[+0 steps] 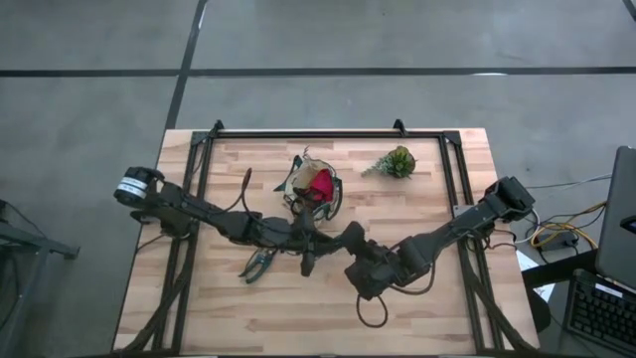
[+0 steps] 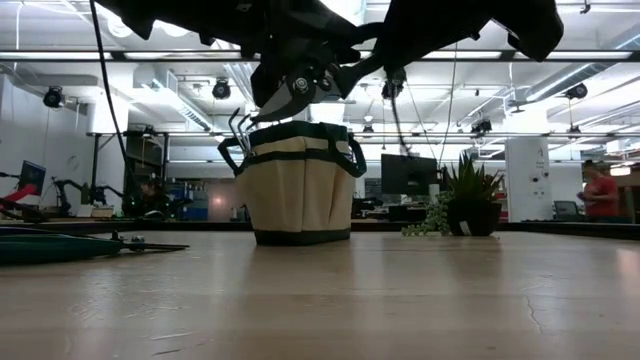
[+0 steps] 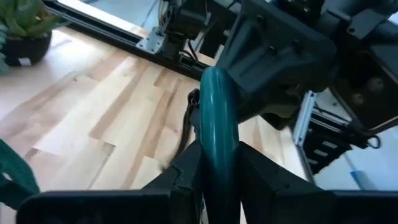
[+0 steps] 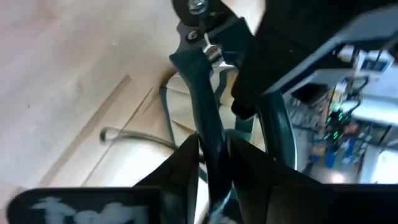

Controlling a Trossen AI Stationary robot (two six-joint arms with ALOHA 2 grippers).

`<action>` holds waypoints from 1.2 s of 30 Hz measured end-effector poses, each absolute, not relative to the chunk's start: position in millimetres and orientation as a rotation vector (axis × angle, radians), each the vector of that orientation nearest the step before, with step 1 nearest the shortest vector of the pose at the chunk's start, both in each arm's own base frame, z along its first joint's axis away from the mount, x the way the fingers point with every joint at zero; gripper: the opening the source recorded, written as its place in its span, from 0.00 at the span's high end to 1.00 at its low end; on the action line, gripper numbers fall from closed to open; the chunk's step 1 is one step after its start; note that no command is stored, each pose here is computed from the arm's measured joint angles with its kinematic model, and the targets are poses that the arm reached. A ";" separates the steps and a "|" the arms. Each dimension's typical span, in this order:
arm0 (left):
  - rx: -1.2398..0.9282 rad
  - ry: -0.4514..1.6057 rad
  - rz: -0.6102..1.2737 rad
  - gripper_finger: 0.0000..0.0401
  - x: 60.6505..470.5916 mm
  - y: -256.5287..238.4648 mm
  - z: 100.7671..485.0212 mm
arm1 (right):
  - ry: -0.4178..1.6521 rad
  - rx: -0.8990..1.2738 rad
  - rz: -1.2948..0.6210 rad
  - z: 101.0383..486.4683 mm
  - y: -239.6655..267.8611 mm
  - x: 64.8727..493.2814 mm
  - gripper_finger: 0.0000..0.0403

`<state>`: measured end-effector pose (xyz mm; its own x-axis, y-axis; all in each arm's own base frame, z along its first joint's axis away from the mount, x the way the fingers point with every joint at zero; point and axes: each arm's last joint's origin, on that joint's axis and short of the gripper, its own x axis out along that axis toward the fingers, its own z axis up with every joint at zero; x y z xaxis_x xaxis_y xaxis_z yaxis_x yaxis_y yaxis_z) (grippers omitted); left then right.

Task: Pick & Place Garden tools in Gardening bag
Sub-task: Put the right shear scissors into the gardening bag

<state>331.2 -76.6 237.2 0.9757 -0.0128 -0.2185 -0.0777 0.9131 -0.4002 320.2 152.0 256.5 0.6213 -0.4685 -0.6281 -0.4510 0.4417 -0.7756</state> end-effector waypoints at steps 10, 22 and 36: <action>-0.290 0.185 0.157 0.82 330.7 -72.9 237.8 | 0.944 -0.934 -0.228 261.2 147.0 312.5 0.76; -0.066 -0.003 0.361 0.82 323.7 -75.6 264.4 | 0.839 -0.546 -0.396 287.2 140.5 291.9 0.79; 0.252 -0.100 0.436 0.82 317.1 -90.2 282.3 | 0.647 -0.276 -0.626 308.0 113.1 296.4 0.75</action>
